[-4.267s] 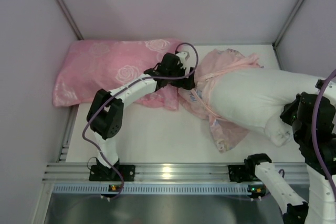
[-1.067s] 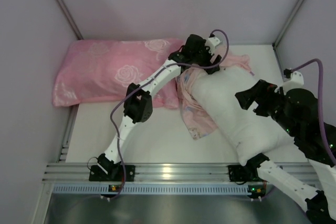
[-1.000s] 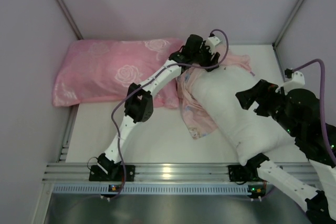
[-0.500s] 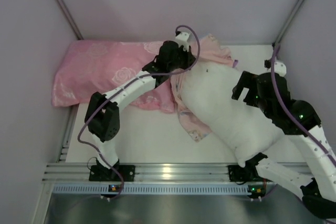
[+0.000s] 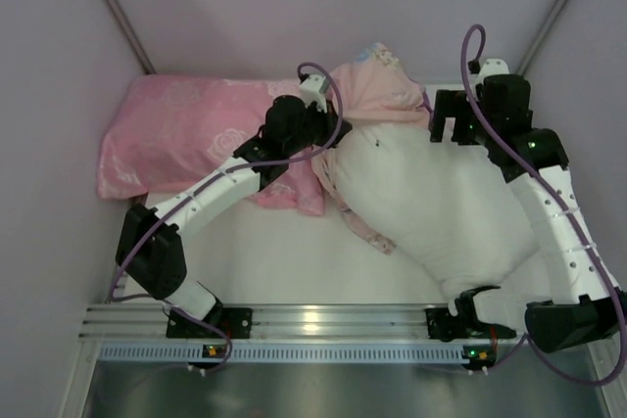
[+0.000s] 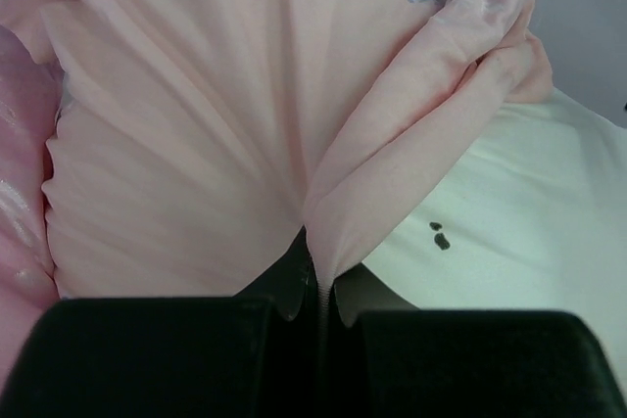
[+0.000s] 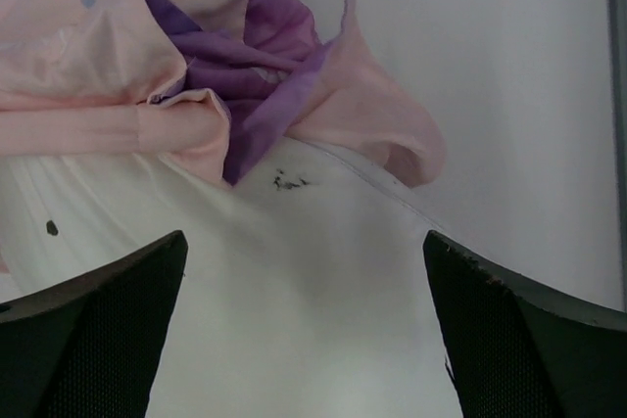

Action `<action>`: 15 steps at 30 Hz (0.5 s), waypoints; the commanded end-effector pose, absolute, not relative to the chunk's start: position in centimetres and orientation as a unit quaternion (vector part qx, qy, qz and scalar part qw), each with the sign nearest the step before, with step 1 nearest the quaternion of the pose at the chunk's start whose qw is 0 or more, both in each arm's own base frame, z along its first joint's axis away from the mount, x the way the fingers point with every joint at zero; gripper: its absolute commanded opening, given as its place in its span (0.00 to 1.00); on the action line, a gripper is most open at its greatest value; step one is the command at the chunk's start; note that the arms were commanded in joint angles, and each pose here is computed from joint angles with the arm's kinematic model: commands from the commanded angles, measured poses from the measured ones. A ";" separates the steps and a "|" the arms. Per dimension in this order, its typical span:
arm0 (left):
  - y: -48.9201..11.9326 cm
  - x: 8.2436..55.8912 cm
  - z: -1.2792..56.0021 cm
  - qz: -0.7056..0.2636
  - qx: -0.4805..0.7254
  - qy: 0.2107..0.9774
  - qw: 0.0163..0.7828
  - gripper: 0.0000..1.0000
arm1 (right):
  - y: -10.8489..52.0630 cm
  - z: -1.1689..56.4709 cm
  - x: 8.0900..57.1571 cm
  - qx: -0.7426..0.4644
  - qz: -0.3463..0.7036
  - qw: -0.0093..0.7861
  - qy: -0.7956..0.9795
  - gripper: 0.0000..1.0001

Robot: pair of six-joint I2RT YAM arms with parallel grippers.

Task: Remove the pillowcase from the pillow

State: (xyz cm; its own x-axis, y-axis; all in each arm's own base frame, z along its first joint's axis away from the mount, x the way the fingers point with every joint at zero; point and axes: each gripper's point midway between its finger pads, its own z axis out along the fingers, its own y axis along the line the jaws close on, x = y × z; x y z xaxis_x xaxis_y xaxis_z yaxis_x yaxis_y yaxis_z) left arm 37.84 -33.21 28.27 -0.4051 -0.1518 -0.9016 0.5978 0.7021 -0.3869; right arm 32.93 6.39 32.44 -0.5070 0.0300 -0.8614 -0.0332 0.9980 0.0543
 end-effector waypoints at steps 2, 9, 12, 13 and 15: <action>-32.1 35.9 37.5 -0.410 0.143 0.672 0.600 0.00 | 9.8 31.6 33.9 -0.104 0.111 0.505 0.850 0.99; -32.1 35.5 37.0 -0.413 0.146 0.675 0.593 0.00 | 15.2 27.0 33.4 -0.183 0.203 0.444 0.853 0.99; -32.0 35.4 36.9 -0.413 0.147 0.676 0.592 0.00 | 14.9 23.3 33.7 -0.169 0.181 0.429 0.869 1.00; -32.1 35.3 36.9 -0.415 0.147 0.676 0.591 0.00 | 15.1 21.9 33.5 -0.163 0.182 0.414 0.877 0.99; -32.3 35.3 36.7 -0.419 0.151 0.678 0.586 0.00 | 15.9 20.2 33.6 -0.139 0.173 0.409 0.885 0.84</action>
State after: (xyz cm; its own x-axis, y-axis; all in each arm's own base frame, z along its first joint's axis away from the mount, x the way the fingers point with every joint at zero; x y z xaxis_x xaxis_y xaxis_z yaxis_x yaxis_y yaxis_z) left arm 36.45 -32.80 28.10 -0.4221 -0.1463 -0.8946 0.6096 0.6846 -0.3996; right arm 33.41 13.46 21.68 -0.6242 -0.1342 -0.7697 -0.3822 0.9117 0.1510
